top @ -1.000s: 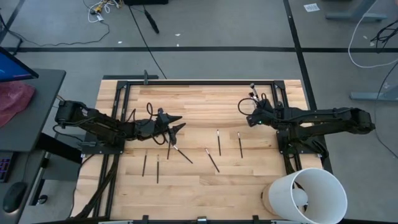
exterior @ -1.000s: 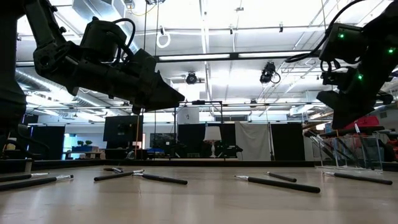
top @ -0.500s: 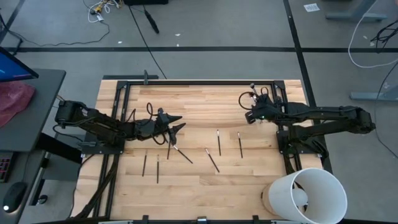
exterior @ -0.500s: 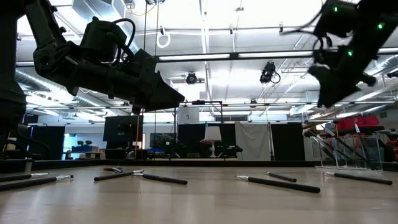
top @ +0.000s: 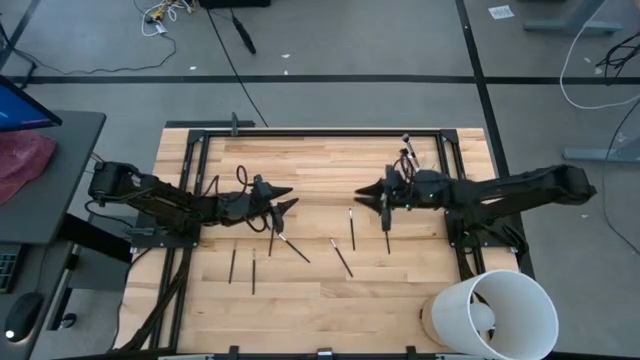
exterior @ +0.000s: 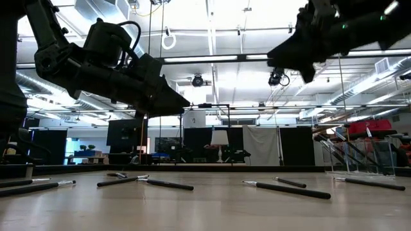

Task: Put items in baskets/containers
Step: Put the highlighter brush into the transparent organizer

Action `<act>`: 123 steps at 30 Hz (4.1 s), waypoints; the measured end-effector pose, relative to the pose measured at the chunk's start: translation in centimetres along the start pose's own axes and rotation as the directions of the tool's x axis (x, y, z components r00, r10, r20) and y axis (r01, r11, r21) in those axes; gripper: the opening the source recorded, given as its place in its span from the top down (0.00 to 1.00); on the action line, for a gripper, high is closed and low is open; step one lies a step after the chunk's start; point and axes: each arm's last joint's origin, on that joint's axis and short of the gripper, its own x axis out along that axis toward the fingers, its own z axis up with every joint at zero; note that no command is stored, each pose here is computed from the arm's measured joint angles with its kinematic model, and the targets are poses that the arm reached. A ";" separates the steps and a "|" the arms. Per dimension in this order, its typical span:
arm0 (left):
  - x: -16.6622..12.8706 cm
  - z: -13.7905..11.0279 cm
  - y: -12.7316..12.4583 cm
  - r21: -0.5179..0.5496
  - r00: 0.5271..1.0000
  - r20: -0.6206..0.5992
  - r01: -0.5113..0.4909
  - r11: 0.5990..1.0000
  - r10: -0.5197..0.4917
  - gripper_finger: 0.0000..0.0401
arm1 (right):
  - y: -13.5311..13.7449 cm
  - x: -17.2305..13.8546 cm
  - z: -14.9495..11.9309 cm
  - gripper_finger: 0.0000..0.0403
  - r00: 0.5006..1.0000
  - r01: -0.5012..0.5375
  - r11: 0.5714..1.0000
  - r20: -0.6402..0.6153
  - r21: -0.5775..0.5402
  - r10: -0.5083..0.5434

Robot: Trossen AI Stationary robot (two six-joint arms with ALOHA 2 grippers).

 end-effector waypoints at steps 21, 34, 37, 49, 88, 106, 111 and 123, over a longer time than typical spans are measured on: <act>-2.4 -0.2 -1.7 -0.290 0.771 -0.637 -0.257 0.922 0.015 0.66 | 0.1 10.4 -9.2 0.76 0.997 -0.056 0.998 -0.051 0.001 0.056; -7.0 2.4 -7.8 -0.176 0.716 -0.623 -0.523 0.834 0.317 0.92 | 1.0 10.6 -9.5 0.76 0.970 -0.225 0.974 -0.099 -0.030 0.221; -6.7 0.4 -7.9 -0.182 0.682 -0.630 -0.595 0.783 0.371 0.97 | 1.1 10.5 -9.7 0.76 0.956 -0.271 0.962 -0.129 -0.041 0.264; -3.6 -2.3 -5.1 -0.132 0.519 -0.655 -0.794 0.593 0.549 0.68 | 1.0 10.4 -10.6 0.76 0.927 -0.324 0.940 -0.232 -0.103 0.294; -1.0 -6.2 -4.5 -0.091 0.513 -0.550 -0.821 0.564 0.659 0.96 | 0.5 8.4 -9.6 0.76 0.884 -0.314 0.935 -0.408 -0.162 0.227; 0.0 -3.3 -7.3 0.010 0.791 -0.189 -0.591 0.806 0.582 0.96 | -1.5 9.5 -8.2 0.76 0.958 -0.233 0.934 -0.231 -0.271 0.172; 1.3 -2.7 -6.9 0.121 0.792 -0.172 -0.573 0.810 0.586 0.96 | -4.8 9.8 -7.5 0.73 0.980 -0.112 0.978 -0.180 -0.177 0.080; 7.7 1.2 -4.2 0.244 0.920 -0.242 -0.251 0.937 0.310 0.96 | -8.2 9.0 -8.3 0.57 0.946 0.000 1.000 -0.323 0.026 0.009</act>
